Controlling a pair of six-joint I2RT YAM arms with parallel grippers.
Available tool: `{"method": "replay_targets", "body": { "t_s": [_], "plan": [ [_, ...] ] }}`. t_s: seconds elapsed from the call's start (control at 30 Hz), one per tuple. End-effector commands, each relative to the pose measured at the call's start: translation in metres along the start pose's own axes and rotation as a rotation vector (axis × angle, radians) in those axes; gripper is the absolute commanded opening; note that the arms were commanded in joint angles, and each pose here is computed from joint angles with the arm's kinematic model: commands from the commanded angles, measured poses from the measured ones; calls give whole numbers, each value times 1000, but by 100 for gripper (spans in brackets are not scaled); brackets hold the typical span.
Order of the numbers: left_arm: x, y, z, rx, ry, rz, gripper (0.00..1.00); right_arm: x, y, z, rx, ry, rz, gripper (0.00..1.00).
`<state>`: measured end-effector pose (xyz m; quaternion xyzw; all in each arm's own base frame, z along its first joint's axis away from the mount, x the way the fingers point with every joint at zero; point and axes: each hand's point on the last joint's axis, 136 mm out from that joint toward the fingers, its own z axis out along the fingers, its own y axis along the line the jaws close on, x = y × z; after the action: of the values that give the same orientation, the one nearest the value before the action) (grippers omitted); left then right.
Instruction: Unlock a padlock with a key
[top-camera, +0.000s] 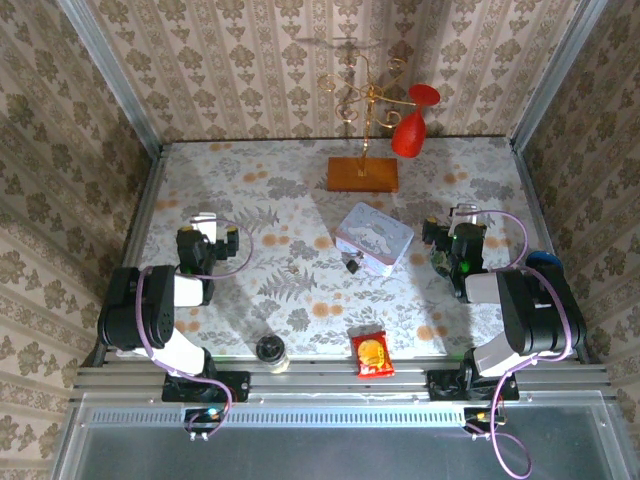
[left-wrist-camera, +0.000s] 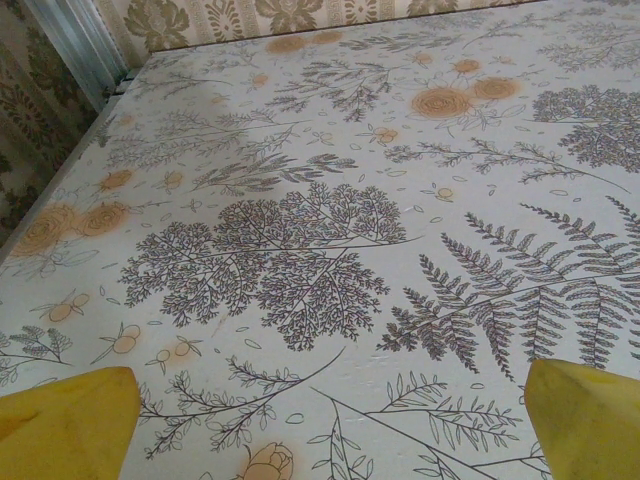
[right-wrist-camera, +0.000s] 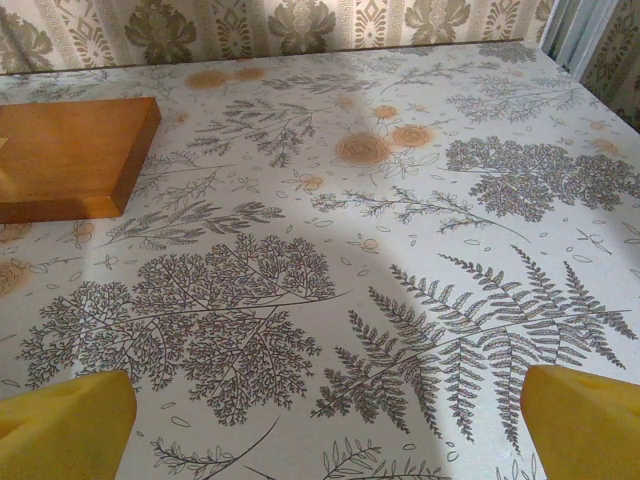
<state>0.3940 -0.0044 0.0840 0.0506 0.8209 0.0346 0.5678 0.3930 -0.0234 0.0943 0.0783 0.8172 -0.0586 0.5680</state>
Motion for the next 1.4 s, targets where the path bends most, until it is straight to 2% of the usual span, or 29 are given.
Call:
{"method": "replay_targets", "body": {
  "t_s": [0.0, 0.27, 0.37, 0.47, 0.57, 0.7, 0.9, 1.13, 1.27, 1.37],
  "plan": [
    [-16, 3, 2, 20, -37, -24, 100, -11, -4, -3, 26, -18, 9, 100],
    [-46, 10, -14, 6, -17, -32, 100, -14, 0, -4, 14, -25, -12, 100],
    [-72, 15, -24, -6, -32, -80, 100, -33, -5, -7, 71, 25, -19, 100],
    [-97, 9, -30, 24, -37, -139, 100, -68, -15, -20, 131, 29, -8, 100],
    [-110, -6, -29, 62, -6, -217, 100, -80, -19, -35, 143, 81, 53, 100],
    [-114, -37, -24, 96, 70, -274, 100, -73, -6, -60, 118, 154, 141, 100],
    [-120, -110, -20, 245, 181, -230, 100, -45, 20, -92, 107, 331, 253, 100],
    [-110, -178, -15, 432, 247, -248, 100, -16, 68, -116, 32, 483, 326, 82],
    [-101, -223, -18, 557, 296, -254, 100, -1, 92, -116, -4, 539, 320, 76],
    [-95, -254, -18, 628, 331, -239, 93, 8, 103, -111, 6, 561, 296, 74]
  ]
}}
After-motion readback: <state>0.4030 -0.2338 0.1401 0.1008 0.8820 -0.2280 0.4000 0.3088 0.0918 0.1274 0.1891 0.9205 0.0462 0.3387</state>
